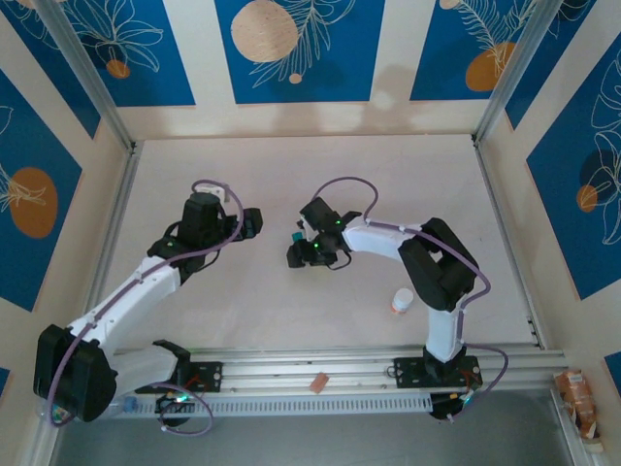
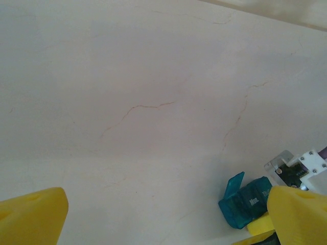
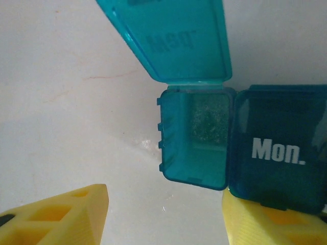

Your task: Sort the pills into containers

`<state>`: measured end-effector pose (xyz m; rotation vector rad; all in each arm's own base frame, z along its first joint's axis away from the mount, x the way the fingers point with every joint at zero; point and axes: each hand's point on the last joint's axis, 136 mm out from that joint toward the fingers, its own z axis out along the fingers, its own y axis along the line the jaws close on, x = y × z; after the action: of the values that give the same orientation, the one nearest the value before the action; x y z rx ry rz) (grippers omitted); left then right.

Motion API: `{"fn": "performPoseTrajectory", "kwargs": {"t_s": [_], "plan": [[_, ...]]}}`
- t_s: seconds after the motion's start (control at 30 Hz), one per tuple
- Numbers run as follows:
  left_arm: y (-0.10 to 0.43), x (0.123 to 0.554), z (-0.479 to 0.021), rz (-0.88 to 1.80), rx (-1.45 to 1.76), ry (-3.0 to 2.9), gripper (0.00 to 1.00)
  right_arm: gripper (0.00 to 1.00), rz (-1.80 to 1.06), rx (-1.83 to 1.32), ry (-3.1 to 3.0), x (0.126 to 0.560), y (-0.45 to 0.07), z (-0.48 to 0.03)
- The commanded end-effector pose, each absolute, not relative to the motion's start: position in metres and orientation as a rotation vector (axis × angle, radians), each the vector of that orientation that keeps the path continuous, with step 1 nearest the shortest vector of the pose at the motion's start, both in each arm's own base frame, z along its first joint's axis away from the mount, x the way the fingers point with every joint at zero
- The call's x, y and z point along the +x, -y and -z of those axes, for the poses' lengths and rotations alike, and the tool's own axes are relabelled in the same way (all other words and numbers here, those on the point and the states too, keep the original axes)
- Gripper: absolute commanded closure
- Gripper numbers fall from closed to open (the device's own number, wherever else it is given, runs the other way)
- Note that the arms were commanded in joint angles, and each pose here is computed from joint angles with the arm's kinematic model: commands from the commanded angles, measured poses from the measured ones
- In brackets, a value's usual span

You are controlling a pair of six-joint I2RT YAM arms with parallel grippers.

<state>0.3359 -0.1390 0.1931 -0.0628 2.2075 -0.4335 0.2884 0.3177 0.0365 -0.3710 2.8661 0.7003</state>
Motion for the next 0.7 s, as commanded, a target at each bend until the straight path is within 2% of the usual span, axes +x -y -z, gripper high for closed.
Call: {"fn": "performPoseTrajectory", "kwargs": {"t_s": [0.0, 0.3, 0.67], "plan": [[0.136, 0.333, -0.198, 0.454, -0.078, -2.189, 0.0, 0.39, -0.775, -0.379, -2.789, 0.293, -0.317, -0.074], [0.138, 0.333, -0.199, 0.478, -0.084, -2.187, 0.0, 0.39, -0.76, -0.344, -2.766, 0.317, -0.304, -0.085], [0.14, 0.33, -0.197, 0.508, -0.101, -2.189, 0.0, 0.39, -0.708, -0.339, -2.838, 0.327, -0.311, -0.05]]}}
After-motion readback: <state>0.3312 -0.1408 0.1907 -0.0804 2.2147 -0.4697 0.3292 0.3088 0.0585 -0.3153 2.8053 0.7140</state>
